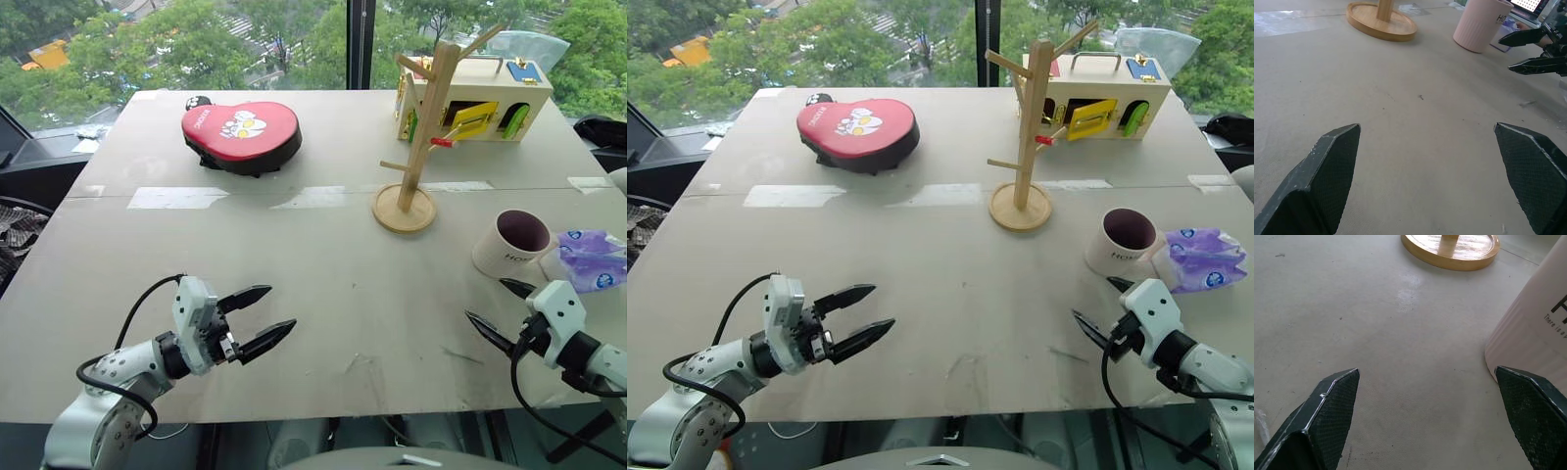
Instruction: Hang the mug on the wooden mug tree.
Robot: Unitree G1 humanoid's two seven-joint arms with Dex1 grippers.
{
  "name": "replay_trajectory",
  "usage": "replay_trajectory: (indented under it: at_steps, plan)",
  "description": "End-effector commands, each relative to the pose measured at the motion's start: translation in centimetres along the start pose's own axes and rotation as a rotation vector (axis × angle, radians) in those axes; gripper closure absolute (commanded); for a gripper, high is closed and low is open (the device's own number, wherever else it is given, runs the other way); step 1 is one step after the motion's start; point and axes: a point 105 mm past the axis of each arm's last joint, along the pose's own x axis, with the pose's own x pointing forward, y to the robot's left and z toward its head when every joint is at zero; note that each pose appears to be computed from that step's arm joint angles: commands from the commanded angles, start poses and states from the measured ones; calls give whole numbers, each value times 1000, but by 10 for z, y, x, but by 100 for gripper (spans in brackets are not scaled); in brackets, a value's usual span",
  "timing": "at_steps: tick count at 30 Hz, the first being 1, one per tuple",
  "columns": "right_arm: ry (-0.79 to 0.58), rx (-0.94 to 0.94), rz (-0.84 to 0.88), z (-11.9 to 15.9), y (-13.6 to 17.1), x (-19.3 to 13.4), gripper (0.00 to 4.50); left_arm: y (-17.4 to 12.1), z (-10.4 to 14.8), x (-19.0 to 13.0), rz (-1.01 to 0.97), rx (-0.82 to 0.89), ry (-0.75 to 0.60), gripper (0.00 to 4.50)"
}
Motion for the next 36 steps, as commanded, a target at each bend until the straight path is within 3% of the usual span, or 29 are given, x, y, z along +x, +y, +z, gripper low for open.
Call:
replay_trajectory:
  at_steps: [1,4,10,16,22,26,36]
  plan:
    - [-64,-37,10,16,-1,6,3,-5,16,7,-34,45,-39,0]
    - [-121,-48,31,31,2,19,3,-13,32,21,-111,40,-108,0]
    - [-106,-13,-27,34,-3,7,3,-28,40,33,-246,55,-113,0]
    - [83,96,-271,-2,-30,-38,3,-37,31,35,-366,69,-62,0]
    - [17,102,-514,11,-70,-44,3,-39,33,46,-443,86,-58,0]
    - [4,80,-562,16,-80,-40,162,-40,34,47,-449,86,-60,0]
    - [-20,65,-561,24,-94,-26,162,-47,33,45,-444,69,-61,0]
